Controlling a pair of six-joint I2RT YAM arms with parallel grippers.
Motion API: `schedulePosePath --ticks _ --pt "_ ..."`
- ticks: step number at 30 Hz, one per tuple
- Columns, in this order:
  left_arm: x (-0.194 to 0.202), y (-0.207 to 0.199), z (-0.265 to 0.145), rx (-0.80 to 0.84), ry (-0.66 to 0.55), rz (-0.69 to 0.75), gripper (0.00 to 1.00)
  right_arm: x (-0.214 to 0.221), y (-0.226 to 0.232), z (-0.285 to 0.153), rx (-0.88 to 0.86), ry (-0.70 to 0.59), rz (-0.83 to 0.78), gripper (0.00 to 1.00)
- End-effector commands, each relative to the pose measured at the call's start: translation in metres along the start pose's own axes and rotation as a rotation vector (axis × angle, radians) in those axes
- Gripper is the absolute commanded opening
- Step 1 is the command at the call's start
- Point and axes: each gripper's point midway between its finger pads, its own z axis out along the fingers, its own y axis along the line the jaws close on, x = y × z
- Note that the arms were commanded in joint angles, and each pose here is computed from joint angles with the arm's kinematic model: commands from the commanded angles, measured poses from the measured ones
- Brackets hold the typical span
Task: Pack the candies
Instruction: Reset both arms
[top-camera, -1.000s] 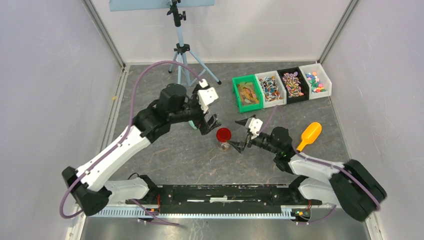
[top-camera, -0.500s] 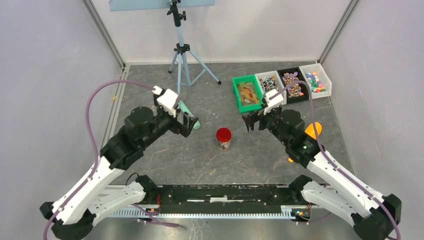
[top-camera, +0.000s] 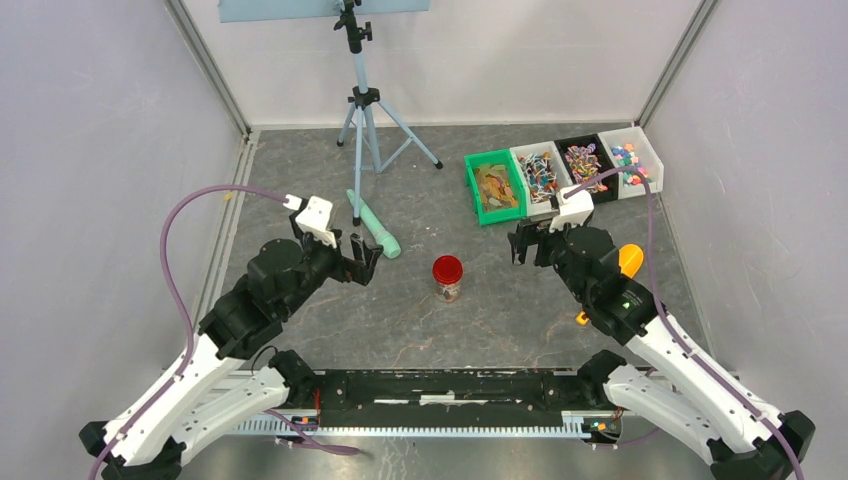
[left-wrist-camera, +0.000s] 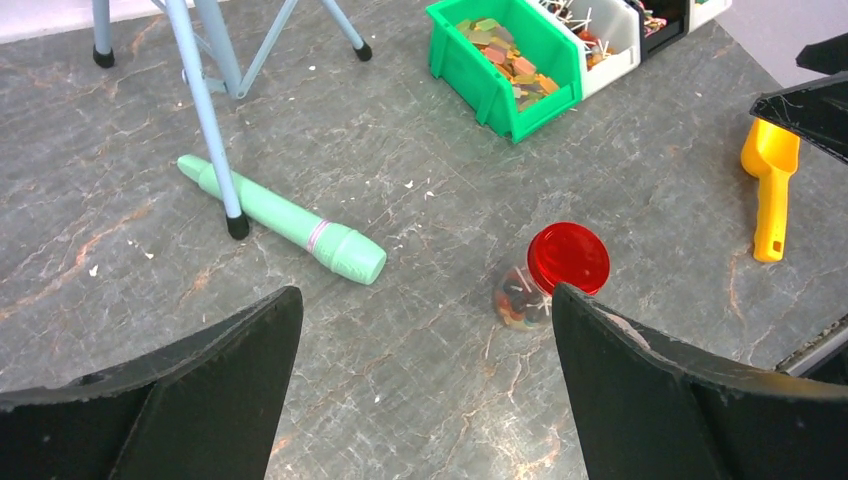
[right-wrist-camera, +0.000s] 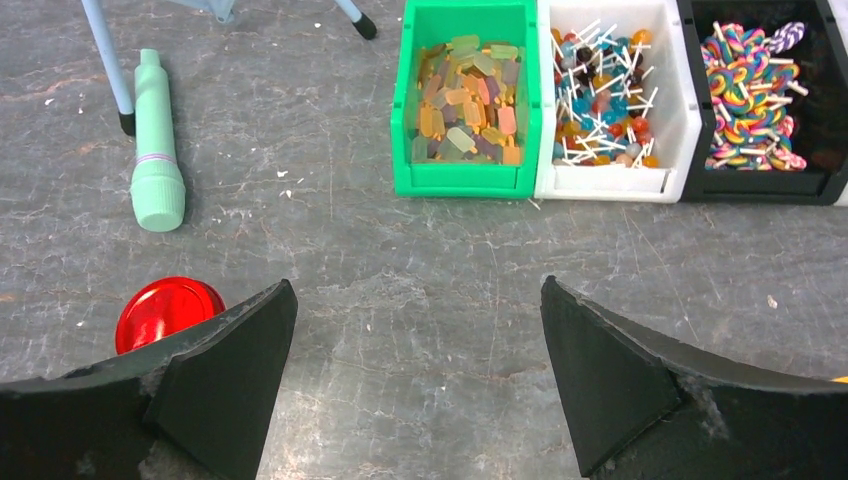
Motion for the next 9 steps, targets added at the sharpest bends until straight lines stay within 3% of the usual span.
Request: schedulePosePath --ticks 1,9 --pt "-0.0081 0.0078 -0.0044 -0.044 -0.069 -0.076 1.00 0.0079 -0.0055 -0.0019 0.026 -0.002 0.029 0.98" --pt "-0.0089 0.0139 -0.0109 -0.065 -0.095 -0.081 1.00 0.0014 -0.0032 -0.0056 0.006 -0.026 0.033 0.98"
